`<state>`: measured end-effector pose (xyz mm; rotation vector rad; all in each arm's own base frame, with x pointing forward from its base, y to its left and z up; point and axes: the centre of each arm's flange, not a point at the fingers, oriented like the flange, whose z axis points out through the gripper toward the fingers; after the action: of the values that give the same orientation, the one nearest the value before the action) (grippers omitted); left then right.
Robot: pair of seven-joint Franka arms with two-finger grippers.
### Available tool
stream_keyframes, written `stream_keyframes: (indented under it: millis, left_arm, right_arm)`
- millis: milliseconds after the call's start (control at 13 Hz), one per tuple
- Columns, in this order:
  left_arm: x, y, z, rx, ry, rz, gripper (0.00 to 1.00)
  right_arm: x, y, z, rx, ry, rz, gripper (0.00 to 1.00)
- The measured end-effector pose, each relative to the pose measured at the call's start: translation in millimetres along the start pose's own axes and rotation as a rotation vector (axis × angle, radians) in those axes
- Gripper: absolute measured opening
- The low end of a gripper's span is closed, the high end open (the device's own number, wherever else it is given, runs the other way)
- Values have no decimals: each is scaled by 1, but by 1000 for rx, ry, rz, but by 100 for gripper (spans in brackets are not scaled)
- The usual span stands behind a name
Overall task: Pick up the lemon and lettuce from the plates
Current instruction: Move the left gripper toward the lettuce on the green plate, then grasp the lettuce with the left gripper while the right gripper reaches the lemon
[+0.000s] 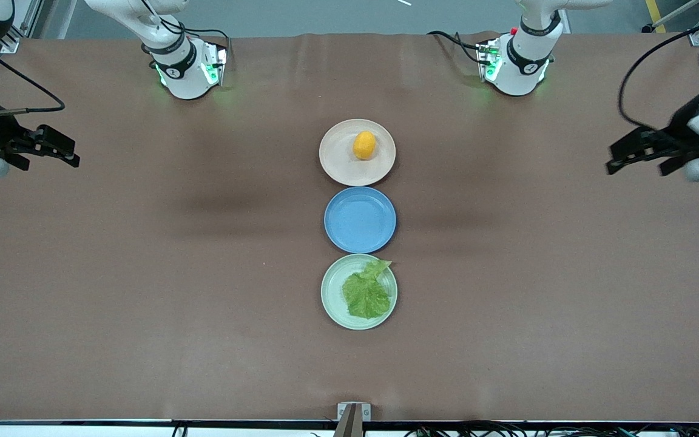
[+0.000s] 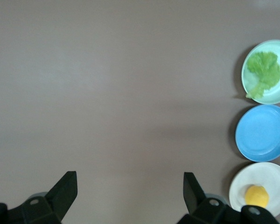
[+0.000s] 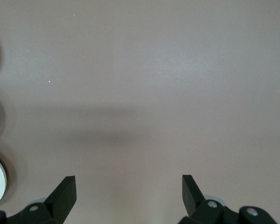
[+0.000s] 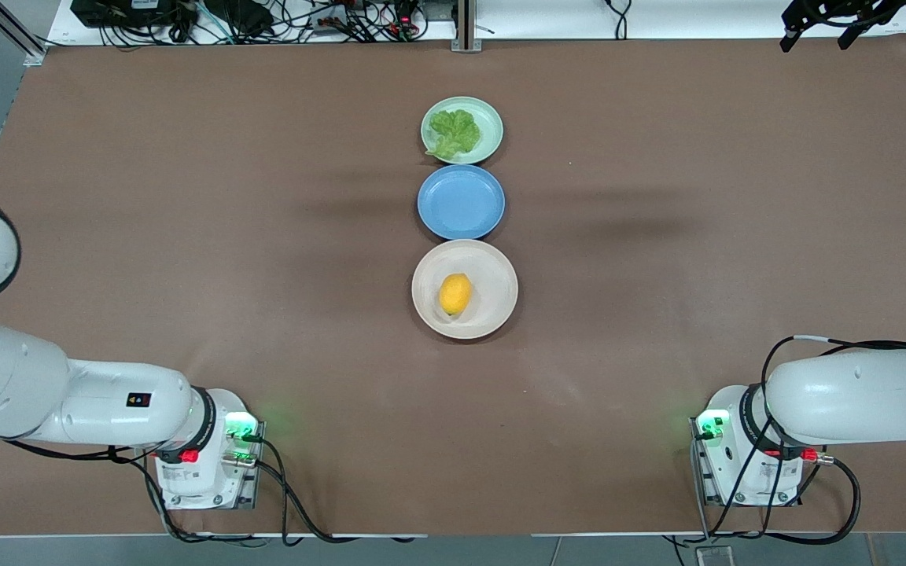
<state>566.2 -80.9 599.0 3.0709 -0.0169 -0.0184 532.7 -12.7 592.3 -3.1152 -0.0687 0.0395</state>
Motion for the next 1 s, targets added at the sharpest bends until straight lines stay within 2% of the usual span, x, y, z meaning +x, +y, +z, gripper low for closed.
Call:
stream_keyframes:
  millis: [231,385,769,1000]
  left_arm:
    - [14,82,75,13,-107,-23,100]
    - [25,130,124,17,-117,-73,100]
    - [43,229,223,-19,-59,-238,100]
    - [63,277,274,-111,36,-389,100]
  right_arm:
    - [1,0,0,-1,5,1,100]
    - [1,1,0,-1,6,1,100]
    - [1,1,0,-2,5,2,100]
    - [0,1,0,-2,4,1,100]
